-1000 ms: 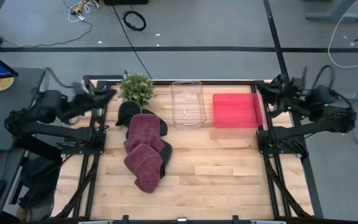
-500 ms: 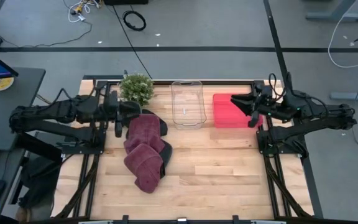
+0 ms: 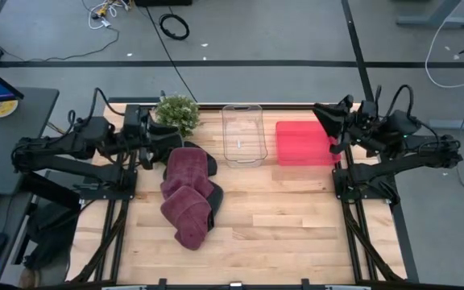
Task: Pick & Place hat
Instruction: Put the bottom red cap into the red bin
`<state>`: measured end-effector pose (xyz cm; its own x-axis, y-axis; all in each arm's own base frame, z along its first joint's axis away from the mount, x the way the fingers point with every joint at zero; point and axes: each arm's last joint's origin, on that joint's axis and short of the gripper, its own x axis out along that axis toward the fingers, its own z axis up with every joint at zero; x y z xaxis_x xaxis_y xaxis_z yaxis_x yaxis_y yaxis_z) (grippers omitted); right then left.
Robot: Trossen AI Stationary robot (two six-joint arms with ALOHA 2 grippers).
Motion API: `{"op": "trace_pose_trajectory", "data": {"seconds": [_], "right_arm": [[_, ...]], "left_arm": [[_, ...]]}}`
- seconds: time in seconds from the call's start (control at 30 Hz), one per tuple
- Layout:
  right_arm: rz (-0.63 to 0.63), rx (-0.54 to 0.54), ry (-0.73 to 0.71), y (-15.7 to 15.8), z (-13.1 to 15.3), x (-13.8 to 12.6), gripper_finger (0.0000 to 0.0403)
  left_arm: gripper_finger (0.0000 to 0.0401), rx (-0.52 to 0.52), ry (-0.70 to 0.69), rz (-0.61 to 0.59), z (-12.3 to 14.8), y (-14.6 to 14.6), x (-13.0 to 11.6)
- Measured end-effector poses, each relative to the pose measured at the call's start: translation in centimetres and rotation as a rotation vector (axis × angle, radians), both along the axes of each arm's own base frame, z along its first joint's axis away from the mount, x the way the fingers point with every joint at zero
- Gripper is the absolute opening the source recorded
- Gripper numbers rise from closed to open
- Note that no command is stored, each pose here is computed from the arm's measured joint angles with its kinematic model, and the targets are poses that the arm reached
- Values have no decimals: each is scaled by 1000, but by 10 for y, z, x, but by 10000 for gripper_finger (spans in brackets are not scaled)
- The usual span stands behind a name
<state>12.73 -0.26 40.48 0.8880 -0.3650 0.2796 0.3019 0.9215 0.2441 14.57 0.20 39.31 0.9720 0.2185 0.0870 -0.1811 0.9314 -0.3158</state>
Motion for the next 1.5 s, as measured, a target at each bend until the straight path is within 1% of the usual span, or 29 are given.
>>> {"op": "trace_pose_trajectory", "data": {"seconds": [0.1,0.2,0.23,0.3,0.33,0.4,0.5,0.57,0.63,0.7,0.77,0.83,0.9,0.97,1.03,1.17,1.3,1.37,1.5], "right_arm": [[58,49,14,1,-3,0,86],[106,127,-9,2,-4,-1,96],[137,146,-25,2,-1,-2,102],[178,146,-56,3,16,-4,117],[191,135,-32,4,23,-4,126],[205,127,66,4,36,-2,143],[181,132,291,3,42,7,169],[172,136,397,2,42,14,184],[176,141,488,3,34,23,197],[197,154,522,4,29,32,208],[242,184,549,5,24,42,216],[285,203,577,7,19,50,222],[310,210,608,8,15,57,225],[325,232,631,9,11,62,226],[324,242,653,9,8,68,226],[321,254,671,10,4,74,225],[317,273,685,10,1,80,225],[317,272,690,10,0,81,225],[307,279,691,8,-1,83,225]], "left_arm": [[121,-83,-43,-9,2,0,-1],[123,-107,-59,-12,4,0,-2],[125,-110,-70,-13,5,0,-3],[128,-135,-102,-20,7,0,-3],[130,-136,-112,-32,8,0,-3],[135,-131,-122,-47,9,1,-5],[143,-119,-104,-23,8,5,-8],[150,-115,-49,-18,3,8,-7],[160,-118,29,-18,-5,11,-6],[174,-147,121,-47,-14,14,-4],[191,-220,200,-65,-23,16,-2],[210,-324,270,-89,-31,17,0],[227,-414,331,-154,-38,16,2],[242,-484,388,-242,-42,13,3],[252,-523,429,-317,-45,9,4],[253,-563,537,-362,-54,1,5],[240,-608,705,-369,-69,-7,6],[236,-630,805,-339,-78,-10,7],[234,-633,973,-262,-94,-13,12]]}}
